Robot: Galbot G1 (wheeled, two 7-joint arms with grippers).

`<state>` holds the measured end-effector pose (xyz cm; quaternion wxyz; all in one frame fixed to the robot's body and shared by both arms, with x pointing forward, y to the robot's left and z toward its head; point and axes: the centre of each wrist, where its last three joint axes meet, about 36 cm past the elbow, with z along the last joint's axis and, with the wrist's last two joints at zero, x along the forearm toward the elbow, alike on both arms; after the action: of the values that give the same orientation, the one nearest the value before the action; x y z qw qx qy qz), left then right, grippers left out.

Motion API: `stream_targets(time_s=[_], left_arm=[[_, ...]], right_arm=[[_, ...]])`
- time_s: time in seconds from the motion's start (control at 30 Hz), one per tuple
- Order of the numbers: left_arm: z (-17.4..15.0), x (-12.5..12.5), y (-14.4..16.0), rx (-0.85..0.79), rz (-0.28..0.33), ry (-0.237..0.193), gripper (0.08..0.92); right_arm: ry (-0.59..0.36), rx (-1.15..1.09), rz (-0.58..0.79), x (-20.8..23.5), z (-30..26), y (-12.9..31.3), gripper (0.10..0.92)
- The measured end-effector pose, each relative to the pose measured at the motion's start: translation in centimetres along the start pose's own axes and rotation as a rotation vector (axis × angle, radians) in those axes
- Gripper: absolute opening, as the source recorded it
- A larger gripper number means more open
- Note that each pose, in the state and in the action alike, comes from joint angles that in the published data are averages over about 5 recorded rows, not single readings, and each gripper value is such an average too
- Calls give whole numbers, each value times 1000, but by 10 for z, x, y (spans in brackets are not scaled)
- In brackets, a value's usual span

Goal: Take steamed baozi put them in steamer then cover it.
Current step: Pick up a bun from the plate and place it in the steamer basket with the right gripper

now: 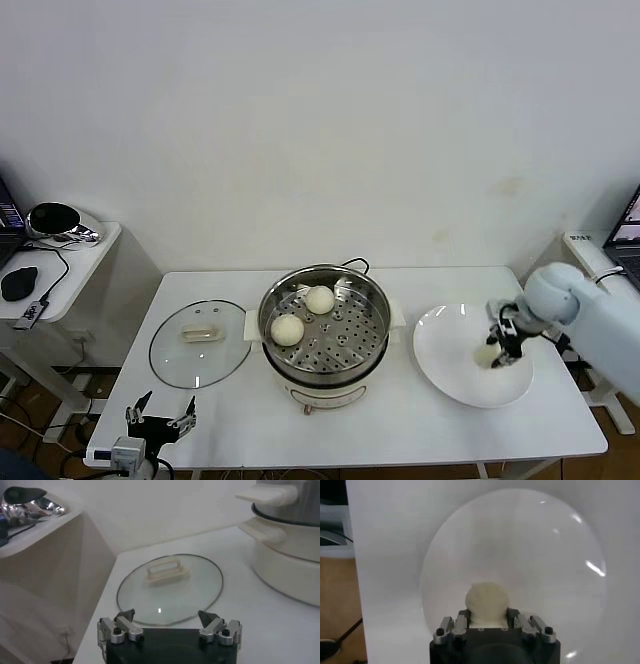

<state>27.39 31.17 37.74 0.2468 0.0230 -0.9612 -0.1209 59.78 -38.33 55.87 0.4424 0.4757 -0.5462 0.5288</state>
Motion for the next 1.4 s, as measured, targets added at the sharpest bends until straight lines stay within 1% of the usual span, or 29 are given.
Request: stream_targets(time_s=[0.13,0.27,0.47,0.57,0.63,0.77,1.03,1.23,1.4], left_arm=[[-1,0,2,-3,-7,-3,823],[-3,0,4,-5,-13,-10,823],[-4,1,5,-4,-23,-13,823],[-5,3,5,-1,-26,-15,823],[-6,4,5,1,-29,-17,823],[-8,5,6,4,-35,-24,823],[-11,6,8,8,-50,-33,823],[-13,9,8,11,-53,-39,823],[-12,11,7,16,-57,-38,823]], right_arm=[[-54,51,11,36,-18,-23,465],[-143,156,17,66,-40,-50,466],[-282,429,35,94,-84,-85,471],[-320,578,48,105,-113,-94,475],[-329,680,58,112,-134,-97,475],[-303,886,72,119,-177,-97,475],[-176,1239,92,116,-244,-74,475],[-117,1414,97,109,-279,-60,478],[-106,1530,84,98,-308,-45,477]])
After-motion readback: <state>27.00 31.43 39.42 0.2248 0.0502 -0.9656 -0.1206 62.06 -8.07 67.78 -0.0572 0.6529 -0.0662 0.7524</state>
